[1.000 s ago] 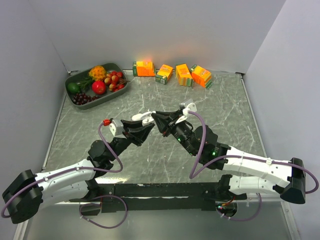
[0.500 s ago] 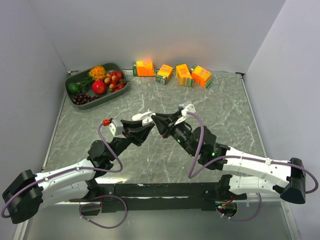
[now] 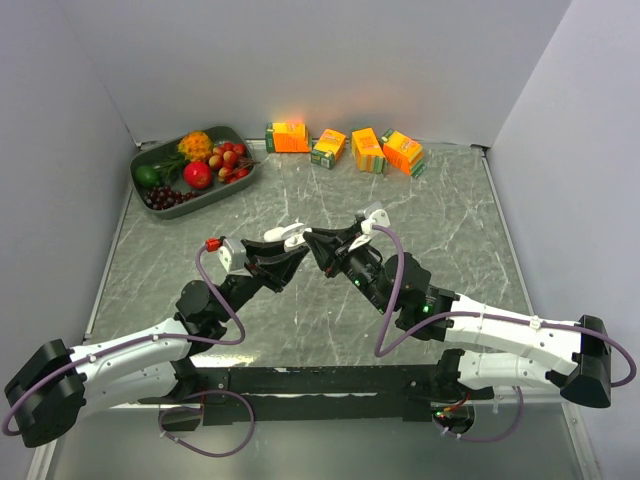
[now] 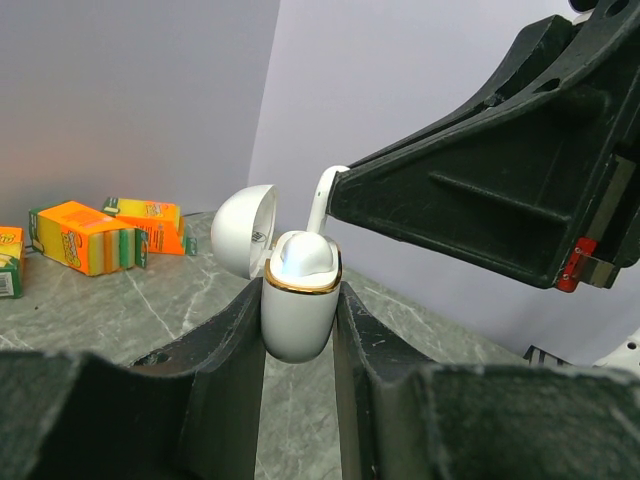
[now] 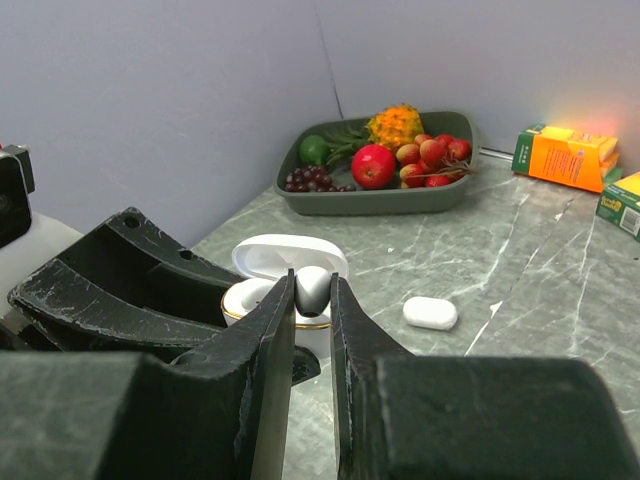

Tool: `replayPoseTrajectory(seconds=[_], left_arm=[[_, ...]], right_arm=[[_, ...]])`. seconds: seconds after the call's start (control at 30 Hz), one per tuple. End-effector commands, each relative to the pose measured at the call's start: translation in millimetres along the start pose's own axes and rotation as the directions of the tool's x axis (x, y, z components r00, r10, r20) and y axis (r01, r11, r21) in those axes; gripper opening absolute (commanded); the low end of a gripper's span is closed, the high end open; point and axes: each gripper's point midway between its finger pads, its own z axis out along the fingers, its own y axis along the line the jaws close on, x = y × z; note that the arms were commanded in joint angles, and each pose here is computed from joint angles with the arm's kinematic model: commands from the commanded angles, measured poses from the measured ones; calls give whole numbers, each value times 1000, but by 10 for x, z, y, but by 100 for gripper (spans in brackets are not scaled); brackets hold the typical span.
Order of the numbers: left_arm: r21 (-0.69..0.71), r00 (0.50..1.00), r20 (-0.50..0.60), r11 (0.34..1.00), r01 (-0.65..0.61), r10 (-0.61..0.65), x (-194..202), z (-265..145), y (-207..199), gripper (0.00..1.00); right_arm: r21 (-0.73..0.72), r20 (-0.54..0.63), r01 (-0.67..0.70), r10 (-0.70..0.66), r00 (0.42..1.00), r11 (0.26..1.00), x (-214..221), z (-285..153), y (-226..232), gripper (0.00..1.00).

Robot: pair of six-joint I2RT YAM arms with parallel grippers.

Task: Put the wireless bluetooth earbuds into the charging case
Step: Place the earbud in the charging case.

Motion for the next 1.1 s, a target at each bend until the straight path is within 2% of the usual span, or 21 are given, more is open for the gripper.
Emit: replayPoseTrajectory(seconds=[0.0, 0.83, 1.0, 1.07], left_arm=[[43, 995, 101, 999, 16, -21, -310, 65, -110, 1], [45, 994, 108, 999, 13, -18, -323, 60, -112, 1], [46, 994, 109, 999, 15, -20, -329, 63, -117, 1], [46, 994, 111, 999, 13, -18, -333, 63, -115, 1]], right_arm=[[10, 25, -19, 19, 1000, 1000, -62, -27, -8, 0], [-11, -38, -14, 14, 999, 1000, 66, -73, 14, 0], [4, -43, -11, 11, 999, 1000, 72, -78, -14, 4], [8, -45, -11, 11, 999, 1000, 74, -79, -20, 9]])
